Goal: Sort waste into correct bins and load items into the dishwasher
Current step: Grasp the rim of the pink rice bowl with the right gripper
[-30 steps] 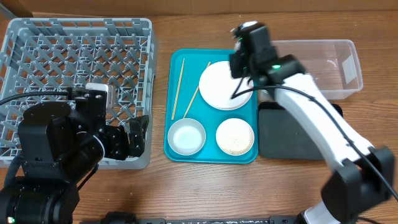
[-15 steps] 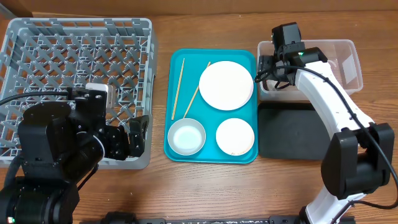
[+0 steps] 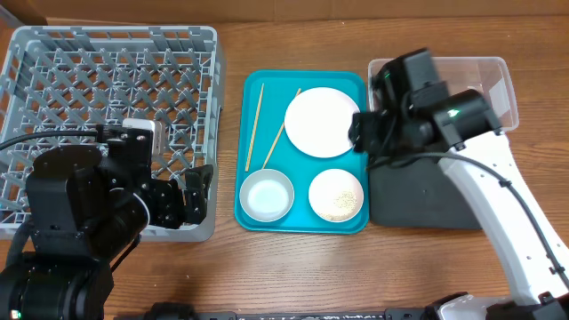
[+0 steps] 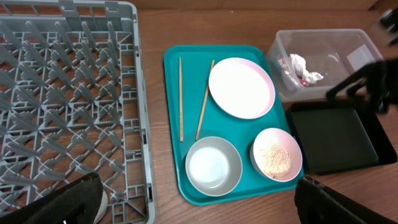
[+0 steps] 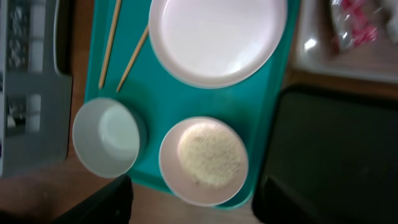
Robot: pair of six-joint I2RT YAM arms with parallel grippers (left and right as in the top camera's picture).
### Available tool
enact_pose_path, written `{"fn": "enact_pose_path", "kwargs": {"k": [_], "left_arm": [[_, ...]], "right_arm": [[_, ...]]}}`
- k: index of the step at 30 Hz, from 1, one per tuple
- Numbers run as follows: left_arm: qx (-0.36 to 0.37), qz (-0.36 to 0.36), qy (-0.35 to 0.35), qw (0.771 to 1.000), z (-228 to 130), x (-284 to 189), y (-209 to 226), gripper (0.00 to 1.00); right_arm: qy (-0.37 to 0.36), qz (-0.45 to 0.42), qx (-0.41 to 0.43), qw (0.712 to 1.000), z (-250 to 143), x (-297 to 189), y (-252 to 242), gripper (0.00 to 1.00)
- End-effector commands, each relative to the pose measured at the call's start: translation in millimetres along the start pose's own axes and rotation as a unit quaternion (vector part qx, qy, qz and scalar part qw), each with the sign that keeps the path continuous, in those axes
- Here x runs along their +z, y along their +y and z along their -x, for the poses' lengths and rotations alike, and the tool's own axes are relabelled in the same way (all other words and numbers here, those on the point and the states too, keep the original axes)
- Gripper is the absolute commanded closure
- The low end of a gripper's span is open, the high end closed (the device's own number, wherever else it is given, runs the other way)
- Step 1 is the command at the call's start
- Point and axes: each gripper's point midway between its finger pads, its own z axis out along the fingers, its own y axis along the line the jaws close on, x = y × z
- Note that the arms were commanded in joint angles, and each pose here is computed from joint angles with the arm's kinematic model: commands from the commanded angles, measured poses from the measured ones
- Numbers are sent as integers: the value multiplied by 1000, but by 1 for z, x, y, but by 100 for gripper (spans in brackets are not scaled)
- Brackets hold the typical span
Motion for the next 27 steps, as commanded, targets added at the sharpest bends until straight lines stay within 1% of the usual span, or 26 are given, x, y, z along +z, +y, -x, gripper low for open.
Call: {"fn": "enact_pose_path", "kwargs": {"k": [1,4,7,8,13,15,16,24,25,26,27], "left_arm": [[-5,3,-3,1000,2,-2,0,0],[-5,3,-3,1000,2,-2,0,0],[-5,3,-3,1000,2,-2,0,0],[-5,3,-3,1000,2,-2,0,0],[-5,3,-3,1000,2,-2,0,0],[-5,3,-3,1000,2,-2,0,0],[-5,3,-3,1000,2,-2,0,0],[-5,3,-3,1000,2,-2,0,0],[-5,3,-3,1000,2,-2,0,0],[-5,3,-3,1000,2,-2,0,0],[-5,3,-3,1000,2,-2,0,0]], "right_arm": [[81,-5,9,997,-49,35,15,32],[89,-60,27,994,-69,62,1,36],[65,-126,60,988,-79,86,-26,39],[54,-143,69,986,-82,97,-37,42],[32,-132,75,988,-83,119,-44,53],[29,-130,75,988,-83,121,-44,60],[30,-129,75,988,-84,123,-44,63],[37,-133,76,987,-96,134,-51,64],[39,-131,76,988,-96,135,-50,68],[43,-122,77,989,-97,135,-47,78],[45,-115,78,989,-98,136,-44,78]]}}
